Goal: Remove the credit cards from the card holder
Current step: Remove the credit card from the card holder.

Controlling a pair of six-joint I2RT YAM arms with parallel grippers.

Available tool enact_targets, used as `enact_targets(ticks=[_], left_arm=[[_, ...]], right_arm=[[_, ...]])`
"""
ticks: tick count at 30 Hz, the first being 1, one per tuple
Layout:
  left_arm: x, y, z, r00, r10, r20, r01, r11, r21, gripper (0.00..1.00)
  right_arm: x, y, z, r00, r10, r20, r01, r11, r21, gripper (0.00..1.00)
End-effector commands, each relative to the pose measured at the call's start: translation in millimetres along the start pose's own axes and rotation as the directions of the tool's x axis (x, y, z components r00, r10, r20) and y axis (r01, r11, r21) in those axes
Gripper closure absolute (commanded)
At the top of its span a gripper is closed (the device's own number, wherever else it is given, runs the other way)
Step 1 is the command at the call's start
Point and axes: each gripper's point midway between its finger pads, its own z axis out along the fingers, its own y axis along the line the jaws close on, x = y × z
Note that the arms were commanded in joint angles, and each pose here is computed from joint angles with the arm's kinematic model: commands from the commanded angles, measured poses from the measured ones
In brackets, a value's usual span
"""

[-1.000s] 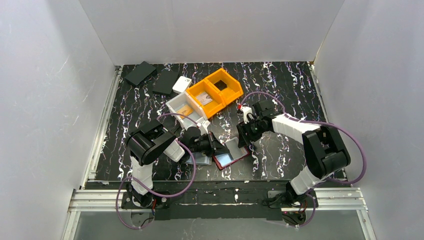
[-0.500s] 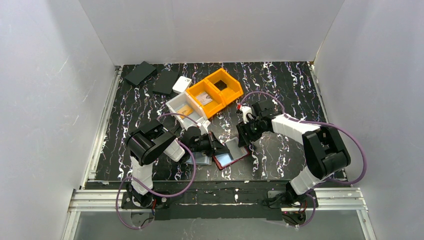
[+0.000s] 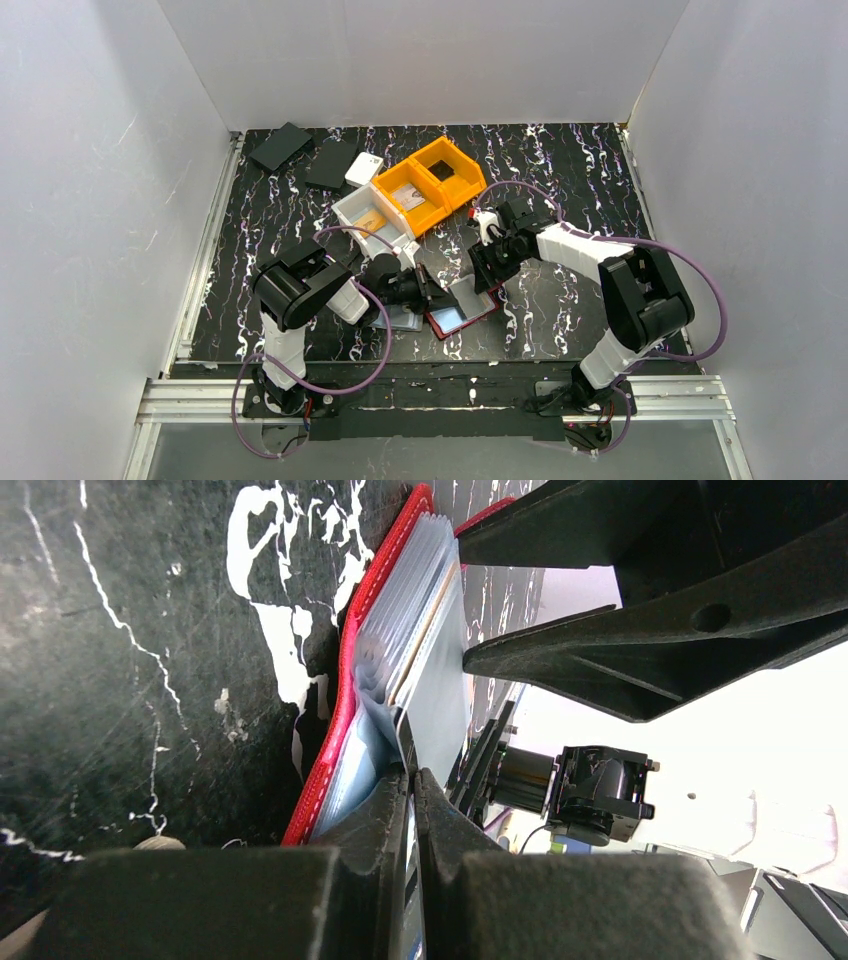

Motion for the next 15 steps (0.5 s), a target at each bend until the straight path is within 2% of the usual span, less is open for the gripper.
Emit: enact_targets(ticks=[1, 15], left_arm=[[9.2, 8.0, -10.2, 0.999, -0.011, -0.033, 0.011, 1.0, -0.022, 1.0], [10.1, 1.3, -20.7, 0.999, -0.008, -0.032, 0.008, 1.0, -0.001, 1.0]], right_arm=[[19.3, -36.8, 13.9, 0.996, -0.024, -0.086, 0.038, 0.986, 0.163, 0.41], [17.9, -35.7, 10.8, 0.996, -0.039, -0.077, 0.051, 0.986, 0.16, 0.37]])
